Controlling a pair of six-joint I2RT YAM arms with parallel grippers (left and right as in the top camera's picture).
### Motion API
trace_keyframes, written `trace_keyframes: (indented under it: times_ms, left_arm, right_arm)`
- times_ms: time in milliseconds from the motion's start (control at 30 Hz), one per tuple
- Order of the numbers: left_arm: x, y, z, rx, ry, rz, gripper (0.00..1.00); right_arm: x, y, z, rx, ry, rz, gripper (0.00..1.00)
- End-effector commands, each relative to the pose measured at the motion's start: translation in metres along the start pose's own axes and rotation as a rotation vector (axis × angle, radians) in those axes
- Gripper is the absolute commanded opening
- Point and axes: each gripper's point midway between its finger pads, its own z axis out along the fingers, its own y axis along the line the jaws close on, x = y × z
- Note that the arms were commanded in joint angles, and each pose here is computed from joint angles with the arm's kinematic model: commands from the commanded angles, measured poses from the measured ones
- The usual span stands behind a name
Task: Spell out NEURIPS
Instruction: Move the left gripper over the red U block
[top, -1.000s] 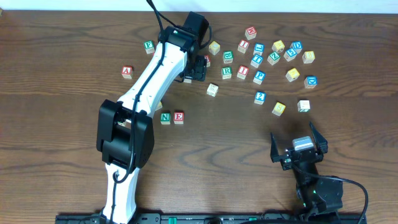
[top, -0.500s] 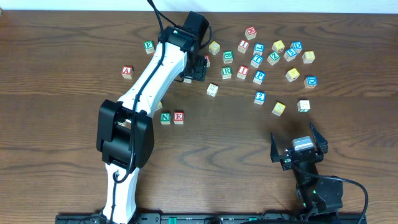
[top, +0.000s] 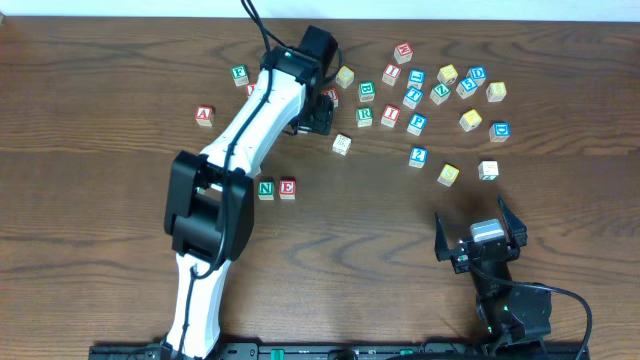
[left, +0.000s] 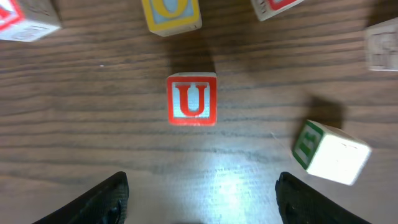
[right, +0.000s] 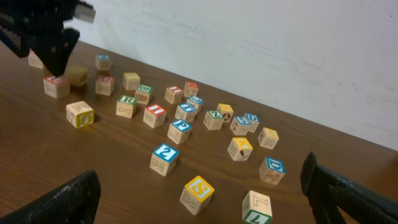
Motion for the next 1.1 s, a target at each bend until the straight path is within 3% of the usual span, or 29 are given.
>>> trace_keyframes:
  times_ms: [0,1067]
  left_arm:
    - [-0.004,0.000,0.013,0.000,0.008,0.017,0.74]
    - [-0.020,0.011,0.036,-0.004,-0.041,0.006,0.70]
  right_arm:
    - [0.002,-0.004,0.000,0.019,0.006,0.015,0.99]
    - [0.002,-0.004,0.000,0.019,0.006,0.015,0.99]
